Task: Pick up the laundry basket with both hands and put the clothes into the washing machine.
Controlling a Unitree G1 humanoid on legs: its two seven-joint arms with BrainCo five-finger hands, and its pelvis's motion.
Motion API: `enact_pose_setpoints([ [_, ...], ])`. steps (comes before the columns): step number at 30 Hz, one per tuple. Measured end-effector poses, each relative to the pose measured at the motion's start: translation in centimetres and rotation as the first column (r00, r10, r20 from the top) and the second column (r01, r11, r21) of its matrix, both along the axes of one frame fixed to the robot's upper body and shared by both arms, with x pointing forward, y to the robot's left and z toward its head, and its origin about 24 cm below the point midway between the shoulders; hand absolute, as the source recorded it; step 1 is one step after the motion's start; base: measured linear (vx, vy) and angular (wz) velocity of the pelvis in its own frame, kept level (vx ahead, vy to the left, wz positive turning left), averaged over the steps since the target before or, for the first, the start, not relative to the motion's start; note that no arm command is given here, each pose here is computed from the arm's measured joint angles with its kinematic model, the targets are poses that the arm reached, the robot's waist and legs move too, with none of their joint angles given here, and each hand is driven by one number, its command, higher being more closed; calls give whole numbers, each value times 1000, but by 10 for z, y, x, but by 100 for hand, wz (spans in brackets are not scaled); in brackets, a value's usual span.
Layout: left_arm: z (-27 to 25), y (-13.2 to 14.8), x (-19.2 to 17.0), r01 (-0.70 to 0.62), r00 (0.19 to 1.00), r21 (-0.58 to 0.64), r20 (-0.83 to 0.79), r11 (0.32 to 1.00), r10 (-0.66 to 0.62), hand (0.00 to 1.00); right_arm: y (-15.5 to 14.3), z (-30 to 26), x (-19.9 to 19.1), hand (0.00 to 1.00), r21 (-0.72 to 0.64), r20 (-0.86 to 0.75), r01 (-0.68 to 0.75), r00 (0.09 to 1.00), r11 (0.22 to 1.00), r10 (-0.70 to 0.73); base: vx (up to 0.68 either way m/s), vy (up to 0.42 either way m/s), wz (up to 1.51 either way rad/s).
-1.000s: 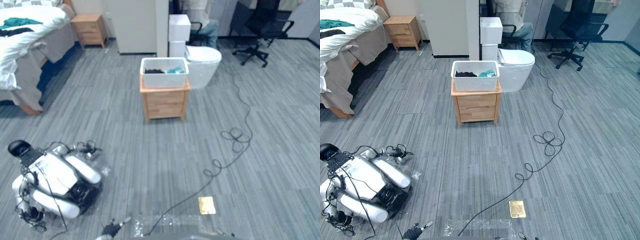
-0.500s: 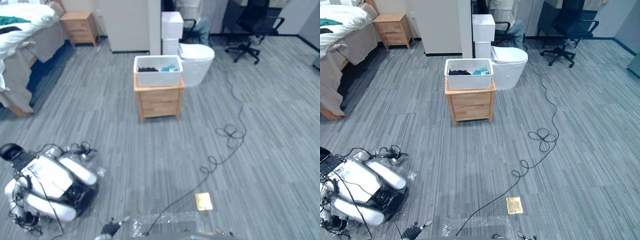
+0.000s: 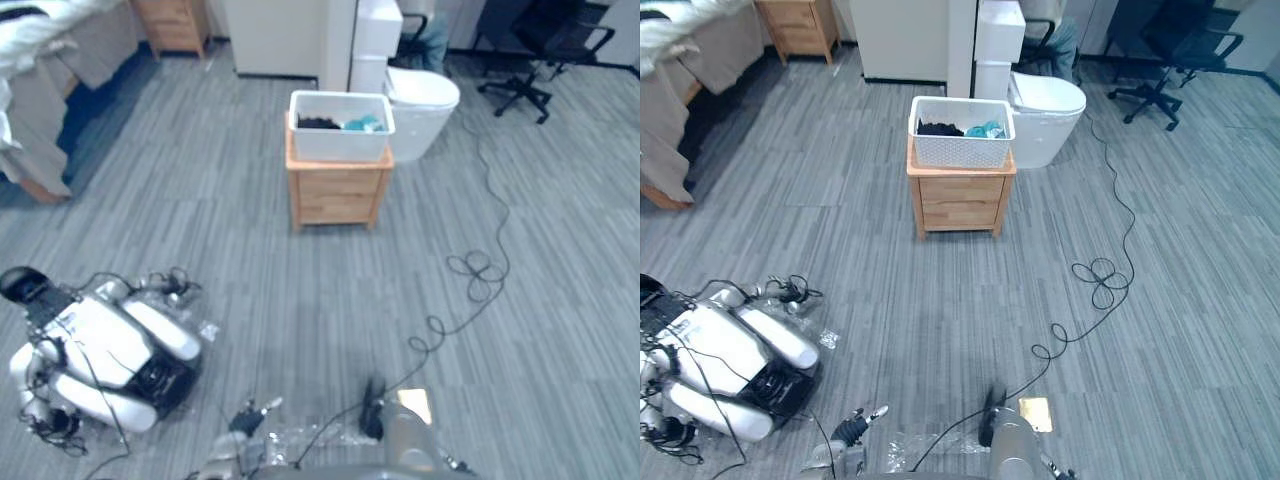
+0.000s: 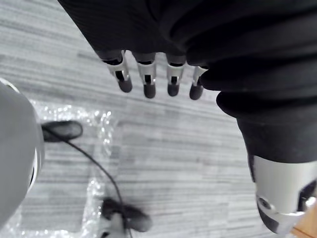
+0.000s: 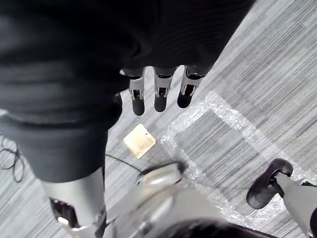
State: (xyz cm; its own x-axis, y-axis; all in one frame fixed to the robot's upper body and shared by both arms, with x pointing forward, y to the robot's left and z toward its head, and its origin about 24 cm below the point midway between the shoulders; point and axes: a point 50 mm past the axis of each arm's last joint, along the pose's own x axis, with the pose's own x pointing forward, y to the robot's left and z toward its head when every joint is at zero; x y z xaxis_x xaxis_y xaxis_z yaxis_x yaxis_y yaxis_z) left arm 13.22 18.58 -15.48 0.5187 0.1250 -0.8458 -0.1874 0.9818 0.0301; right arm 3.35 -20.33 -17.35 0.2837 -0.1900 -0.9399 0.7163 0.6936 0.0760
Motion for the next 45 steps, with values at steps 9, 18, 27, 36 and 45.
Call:
enact_pose_setpoints([
  [9,-5,0,-16,-197,980,-66,-26,978,196,0,-25,6,10,0,-39,70,151,986,988,-148,710,-310,20],
  [18,0,9,-11,-250,967,-64,32,966,252,0,-39,26,75,0,-158,242,9,970,987,30,515,87,-45],
  [27,1,31,-19,-267,964,-8,18,964,267,0,-14,4,22,0,-39,59,58,997,998,-56,634,321,2],
  [36,2,5,-4,-153,987,-44,43,987,155,0,-31,4,-17,0,-55,6,249,969,967,-249,367,-81,24],
  [45,-12,11,-56,-307,949,-55,-88,950,301,0,-61,12,-19,0,-118,40,321,947,940,-319,137,-128,16],
])
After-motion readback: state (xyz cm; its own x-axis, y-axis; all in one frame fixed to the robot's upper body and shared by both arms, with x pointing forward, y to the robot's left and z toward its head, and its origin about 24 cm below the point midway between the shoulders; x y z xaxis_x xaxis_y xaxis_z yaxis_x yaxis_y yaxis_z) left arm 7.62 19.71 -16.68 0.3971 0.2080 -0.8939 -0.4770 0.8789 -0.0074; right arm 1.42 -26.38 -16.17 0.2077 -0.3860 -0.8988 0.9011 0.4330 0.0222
